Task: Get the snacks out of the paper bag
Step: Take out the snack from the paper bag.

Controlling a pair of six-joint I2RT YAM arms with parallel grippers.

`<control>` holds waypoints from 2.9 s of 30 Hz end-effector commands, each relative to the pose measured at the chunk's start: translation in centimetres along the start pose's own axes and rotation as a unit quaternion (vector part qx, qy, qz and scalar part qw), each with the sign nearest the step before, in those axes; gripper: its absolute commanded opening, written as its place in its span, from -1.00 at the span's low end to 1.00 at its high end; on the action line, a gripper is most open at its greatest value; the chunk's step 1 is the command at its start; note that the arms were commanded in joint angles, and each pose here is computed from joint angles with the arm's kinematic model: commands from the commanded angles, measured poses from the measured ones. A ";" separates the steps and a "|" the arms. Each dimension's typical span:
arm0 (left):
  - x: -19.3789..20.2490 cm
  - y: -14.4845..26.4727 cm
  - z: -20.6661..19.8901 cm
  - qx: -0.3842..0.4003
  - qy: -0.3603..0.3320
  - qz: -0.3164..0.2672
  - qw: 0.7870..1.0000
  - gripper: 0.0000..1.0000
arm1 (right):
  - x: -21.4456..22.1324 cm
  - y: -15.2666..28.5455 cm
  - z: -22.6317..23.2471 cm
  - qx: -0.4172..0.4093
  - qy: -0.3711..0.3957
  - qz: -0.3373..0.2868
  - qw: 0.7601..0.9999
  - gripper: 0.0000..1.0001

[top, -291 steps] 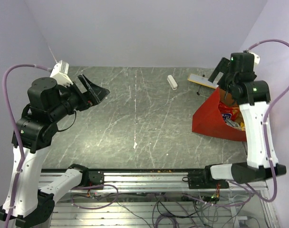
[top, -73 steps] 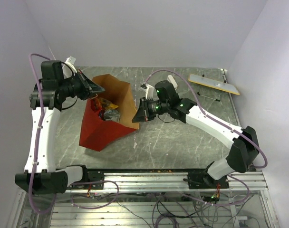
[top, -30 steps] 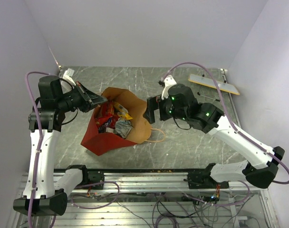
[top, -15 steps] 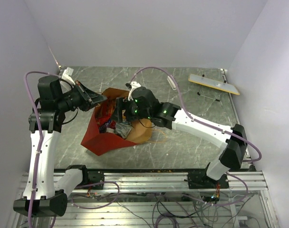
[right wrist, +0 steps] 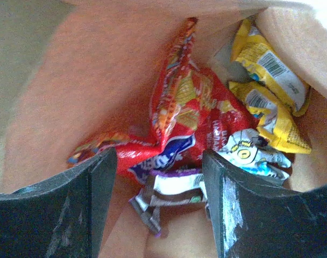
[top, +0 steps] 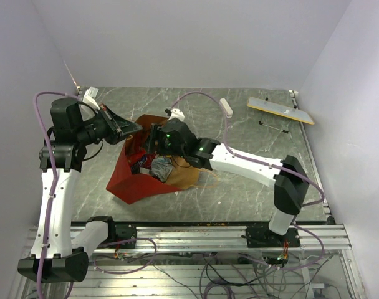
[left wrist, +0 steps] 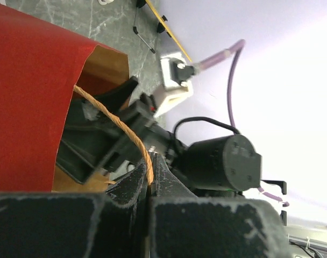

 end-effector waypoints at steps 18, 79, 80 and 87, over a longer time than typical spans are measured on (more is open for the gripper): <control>0.7 0.9 -1.2 0.003 -0.018 0.014 1.000 -0.86 | 3.0 -9.9 -1.0 0.117 0.018 -0.045 0.992 0.31; -0.7 6.1 -1.1 -0.112 -0.104 -0.137 0.979 -0.86 | -7.1 2.3 5.8 -0.069 0.049 -0.104 0.991 -0.99; -0.7 6.1 -1.0 -0.114 -0.107 -0.138 0.978 -0.86 | -7.0 1.9 5.9 -0.068 0.045 -0.101 0.991 -0.96; -1.1 6.4 0.2 -0.146 -0.109 -0.148 0.972 -0.86 | -8.9 3.7 5.8 -0.059 0.059 -0.120 0.989 -1.00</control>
Point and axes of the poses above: each gripper's point midway between its finger pads, its own y axis back along the fingers, its own z axis along the line the jaws close on, x = y × z, the point moved 3 cm from there along y, back along the fingers, and after that the axes turned 14 degrees about y, right-handed, at the moved point
